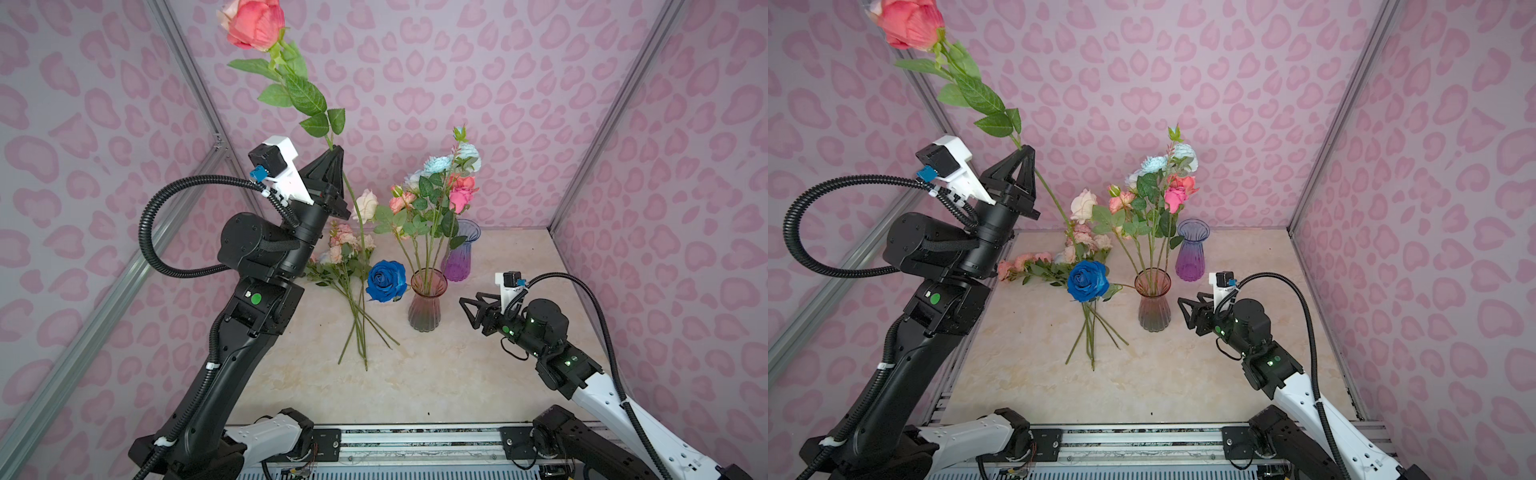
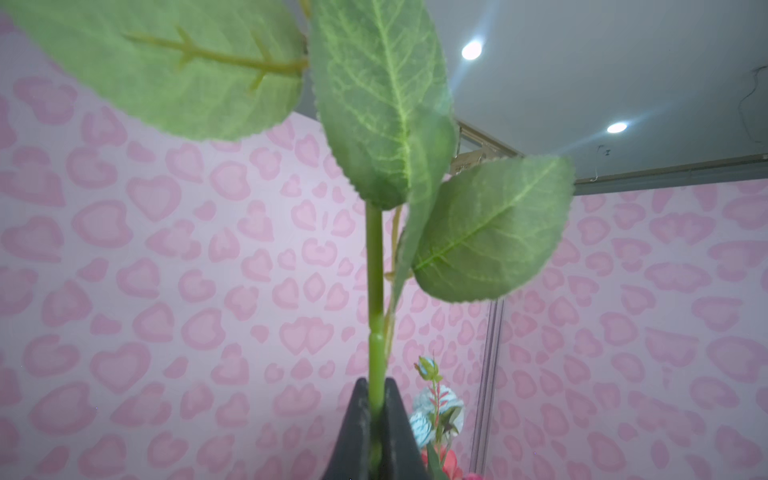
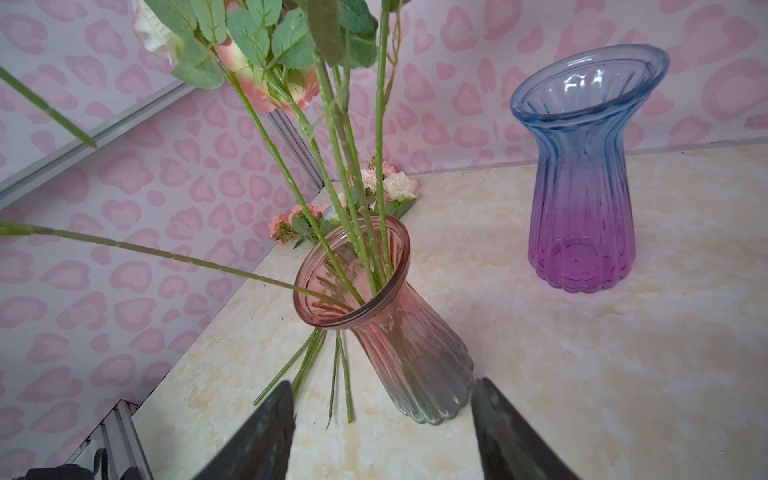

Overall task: Arrange the flowers into the vase
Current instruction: 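Raise the pink rose toward the vases while the right gripper rises to meet it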

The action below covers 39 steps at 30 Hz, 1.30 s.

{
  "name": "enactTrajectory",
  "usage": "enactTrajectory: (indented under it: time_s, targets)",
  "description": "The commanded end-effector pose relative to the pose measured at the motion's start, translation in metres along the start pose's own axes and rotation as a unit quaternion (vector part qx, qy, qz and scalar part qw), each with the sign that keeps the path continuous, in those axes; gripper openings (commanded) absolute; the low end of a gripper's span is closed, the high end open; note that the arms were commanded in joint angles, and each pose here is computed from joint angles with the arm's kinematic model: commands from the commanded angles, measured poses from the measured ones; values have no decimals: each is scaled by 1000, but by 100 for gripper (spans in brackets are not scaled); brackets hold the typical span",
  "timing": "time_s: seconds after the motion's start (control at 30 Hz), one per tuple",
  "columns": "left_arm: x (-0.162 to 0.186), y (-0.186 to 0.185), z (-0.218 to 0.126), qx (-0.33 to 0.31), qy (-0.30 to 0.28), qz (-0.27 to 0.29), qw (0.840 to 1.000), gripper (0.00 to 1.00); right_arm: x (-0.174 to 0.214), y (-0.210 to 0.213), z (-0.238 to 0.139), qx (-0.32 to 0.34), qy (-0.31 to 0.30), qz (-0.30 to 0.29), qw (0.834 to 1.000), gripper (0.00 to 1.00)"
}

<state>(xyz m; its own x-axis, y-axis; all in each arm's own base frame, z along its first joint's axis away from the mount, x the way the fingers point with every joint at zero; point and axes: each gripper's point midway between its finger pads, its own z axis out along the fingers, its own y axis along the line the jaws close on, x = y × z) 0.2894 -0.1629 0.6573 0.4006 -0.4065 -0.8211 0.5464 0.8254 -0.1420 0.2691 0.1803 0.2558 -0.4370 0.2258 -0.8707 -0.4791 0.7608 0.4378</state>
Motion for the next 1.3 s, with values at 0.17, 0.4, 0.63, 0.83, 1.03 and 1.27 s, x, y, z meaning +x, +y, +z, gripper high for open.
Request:
enactTrajectory:
  time_s: [0.17,0.4,0.63,0.83,1.03,1.27]
  targets:
    - [-25,-41,35,82,-72,3,994,3,-10,1,-5,3,-17,-9,1000,68]
    - [13,-72,38,142,-27,-23,989,3,-75,44,-25,-35,-57,-76,995,62]
    - [15,-90,40,178,2,-67,982,3,-154,114,-24,-88,-85,-182,976,62]
    - [42,-96,38,190,43,-88,977,3,-210,172,-19,-136,-100,-249,954,65]
    - [62,-100,37,197,64,-112,972,3,-230,201,4,-172,-81,-273,943,66]
    - [77,-103,32,198,76,-117,970,3,-221,216,38,-188,-56,-282,939,62]
